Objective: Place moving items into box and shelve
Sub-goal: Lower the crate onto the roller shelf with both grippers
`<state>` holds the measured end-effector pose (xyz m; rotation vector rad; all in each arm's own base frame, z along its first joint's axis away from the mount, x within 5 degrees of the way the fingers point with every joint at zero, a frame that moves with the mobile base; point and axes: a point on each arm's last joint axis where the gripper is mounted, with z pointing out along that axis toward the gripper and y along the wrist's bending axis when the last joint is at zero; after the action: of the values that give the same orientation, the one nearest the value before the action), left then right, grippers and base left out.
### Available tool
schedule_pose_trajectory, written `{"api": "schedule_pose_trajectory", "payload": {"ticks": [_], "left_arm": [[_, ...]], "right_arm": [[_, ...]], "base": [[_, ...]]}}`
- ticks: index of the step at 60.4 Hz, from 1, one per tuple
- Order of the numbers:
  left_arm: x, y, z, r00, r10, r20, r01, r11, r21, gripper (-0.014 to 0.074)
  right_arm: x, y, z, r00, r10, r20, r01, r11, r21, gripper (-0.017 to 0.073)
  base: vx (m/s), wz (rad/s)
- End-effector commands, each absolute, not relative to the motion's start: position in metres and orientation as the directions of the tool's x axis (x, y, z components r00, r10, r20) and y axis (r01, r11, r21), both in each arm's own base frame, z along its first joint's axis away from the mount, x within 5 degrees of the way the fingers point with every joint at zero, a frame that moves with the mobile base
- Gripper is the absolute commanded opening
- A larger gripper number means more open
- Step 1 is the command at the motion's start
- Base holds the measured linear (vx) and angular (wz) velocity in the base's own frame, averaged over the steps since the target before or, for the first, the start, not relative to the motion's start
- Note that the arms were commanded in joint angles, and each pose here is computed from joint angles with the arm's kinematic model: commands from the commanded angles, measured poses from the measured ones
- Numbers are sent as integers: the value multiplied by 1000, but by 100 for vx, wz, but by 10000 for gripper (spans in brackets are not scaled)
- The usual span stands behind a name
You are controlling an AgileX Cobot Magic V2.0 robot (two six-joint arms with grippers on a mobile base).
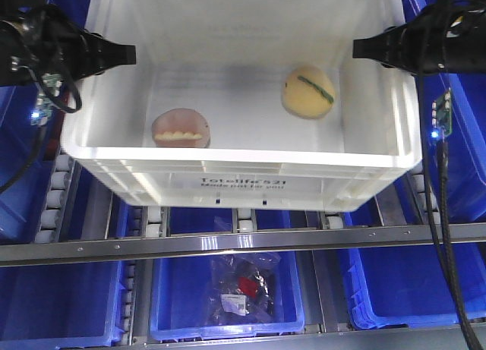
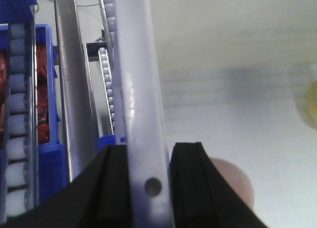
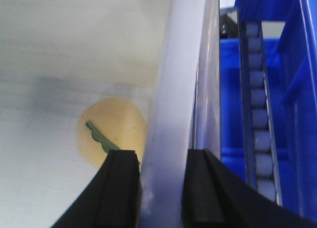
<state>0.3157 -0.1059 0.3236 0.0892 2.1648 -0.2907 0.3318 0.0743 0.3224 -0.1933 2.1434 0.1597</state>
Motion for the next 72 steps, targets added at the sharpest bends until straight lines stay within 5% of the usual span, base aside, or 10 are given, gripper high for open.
{"api": "schedule_pose_trajectory", "payload": {"ticks": [1, 14, 23, 39, 46, 55, 72], "left_arm": [[327, -122, 354, -351, -146, -925, 264, 932, -247, -1], [341, -127, 336, -379, -153, -913, 254, 931, -262, 13], [338, -126, 340, -366, -127, -922, 265, 935, -234, 114], [333, -124, 340, -399, -95, -912, 260, 942, -212, 522], [329, -122, 342, -409, -60, -910, 262, 948, -180, 643], [321, -118, 355, -377, -51, -925, 271, 949, -163, 668], [313, -115, 363, -371, -35, -928, 271, 952, -144, 587]], "right_arm": [[341, 85, 356, -288, -40, -957, -237, 971, 30, -2], [353, 87, 338, -328, -57, -943, -238, 971, 24, 17], [353, 87, 341, -305, -56, -951, -237, 971, 19, 115], [349, 86, 340, -357, -57, -932, -237, 971, 32, 561], [342, 84, 343, -383, -68, -921, -238, 971, 28, 676], [337, 82, 350, -366, -89, -926, -243, 970, 3, 687], [337, 82, 351, -365, -88, -927, -244, 970, 4, 598]], "base": [[0, 0], [0, 0], [0, 0], [0, 0], [0, 0], [0, 0], [0, 0]]}}
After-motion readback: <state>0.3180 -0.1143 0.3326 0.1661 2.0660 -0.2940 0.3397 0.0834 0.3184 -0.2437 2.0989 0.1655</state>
